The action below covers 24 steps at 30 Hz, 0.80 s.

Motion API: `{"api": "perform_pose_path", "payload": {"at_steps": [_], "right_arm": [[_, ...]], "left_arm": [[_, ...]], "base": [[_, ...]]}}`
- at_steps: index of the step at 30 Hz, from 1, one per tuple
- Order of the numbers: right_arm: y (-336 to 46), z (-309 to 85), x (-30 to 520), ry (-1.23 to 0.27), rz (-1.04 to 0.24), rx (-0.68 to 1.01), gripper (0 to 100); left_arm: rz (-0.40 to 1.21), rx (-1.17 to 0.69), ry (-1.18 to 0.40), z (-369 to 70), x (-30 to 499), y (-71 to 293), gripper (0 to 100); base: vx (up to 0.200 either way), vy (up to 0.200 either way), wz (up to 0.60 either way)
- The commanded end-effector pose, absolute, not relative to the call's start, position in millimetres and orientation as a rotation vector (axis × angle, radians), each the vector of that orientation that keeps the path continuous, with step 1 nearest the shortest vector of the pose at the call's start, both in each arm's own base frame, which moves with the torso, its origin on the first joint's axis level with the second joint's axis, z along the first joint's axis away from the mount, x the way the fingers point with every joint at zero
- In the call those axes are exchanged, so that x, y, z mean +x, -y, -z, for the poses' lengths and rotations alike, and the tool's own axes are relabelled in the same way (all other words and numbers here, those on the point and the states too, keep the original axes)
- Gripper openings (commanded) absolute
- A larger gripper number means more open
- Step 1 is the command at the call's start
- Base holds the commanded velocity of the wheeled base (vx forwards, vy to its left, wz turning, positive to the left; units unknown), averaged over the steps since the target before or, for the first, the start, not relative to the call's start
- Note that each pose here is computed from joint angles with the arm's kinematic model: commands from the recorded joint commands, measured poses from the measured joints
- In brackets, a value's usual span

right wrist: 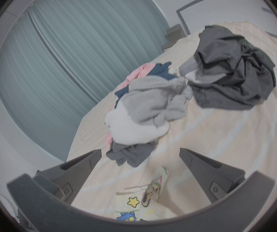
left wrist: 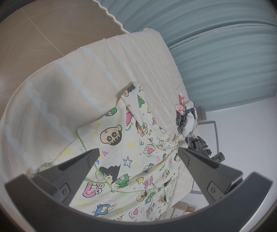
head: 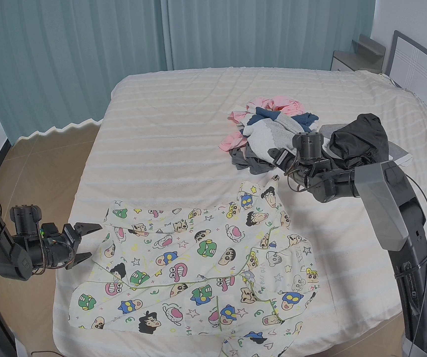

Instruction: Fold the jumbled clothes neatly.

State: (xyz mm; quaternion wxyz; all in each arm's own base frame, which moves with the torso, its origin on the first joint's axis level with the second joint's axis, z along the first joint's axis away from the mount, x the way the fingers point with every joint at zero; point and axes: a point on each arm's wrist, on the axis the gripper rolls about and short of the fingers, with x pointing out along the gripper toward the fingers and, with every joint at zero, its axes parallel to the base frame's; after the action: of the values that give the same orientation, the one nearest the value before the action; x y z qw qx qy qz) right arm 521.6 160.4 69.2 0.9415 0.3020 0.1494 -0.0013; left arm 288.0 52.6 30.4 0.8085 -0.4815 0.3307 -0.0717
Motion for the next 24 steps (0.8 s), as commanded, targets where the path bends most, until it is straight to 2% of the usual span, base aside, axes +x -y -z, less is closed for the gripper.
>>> {"api": "perform_pose_path", "payload": {"at_steps": [1, 8, 11, 15, 24], "right_arm": [[-131.0, -104.5, 500.8, -0.314, 0.029, 0.608, 100], [-106.4, -74.1, 450.7, -0.526, 0.052, 0.523, 100], [-101.3, -57.1, 402.8, -0.628, -0.051, 0.501, 100], [-89.8, -34.6, 370.0, -0.646, -0.111, 0.410, 100], [-77.4, -10.3, 325.4, -0.680, -0.185, 0.415, 100]], "left_arm": [[0.155, -1.027, -0.699, -29.6, 286.6, -52.4, 100], [0.156, -1.026, -0.698, -28.9, 286.4, -52.4, 100], [0.149, -1.029, -0.695, -27.8, 287.2, -54.9, 100], [0.149, -1.031, -0.698, -27.0, 286.6, -54.7, 100], [0.148, -1.032, -0.701, -26.3, 286.3, -54.6, 100]], "base": [[0.000, 0.000, 0.00], [0.000, 0.000, 0.00], [0.000, 0.000, 0.00], [0.000, 0.000, 0.00], [0.000, 0.000, 0.00]]}}
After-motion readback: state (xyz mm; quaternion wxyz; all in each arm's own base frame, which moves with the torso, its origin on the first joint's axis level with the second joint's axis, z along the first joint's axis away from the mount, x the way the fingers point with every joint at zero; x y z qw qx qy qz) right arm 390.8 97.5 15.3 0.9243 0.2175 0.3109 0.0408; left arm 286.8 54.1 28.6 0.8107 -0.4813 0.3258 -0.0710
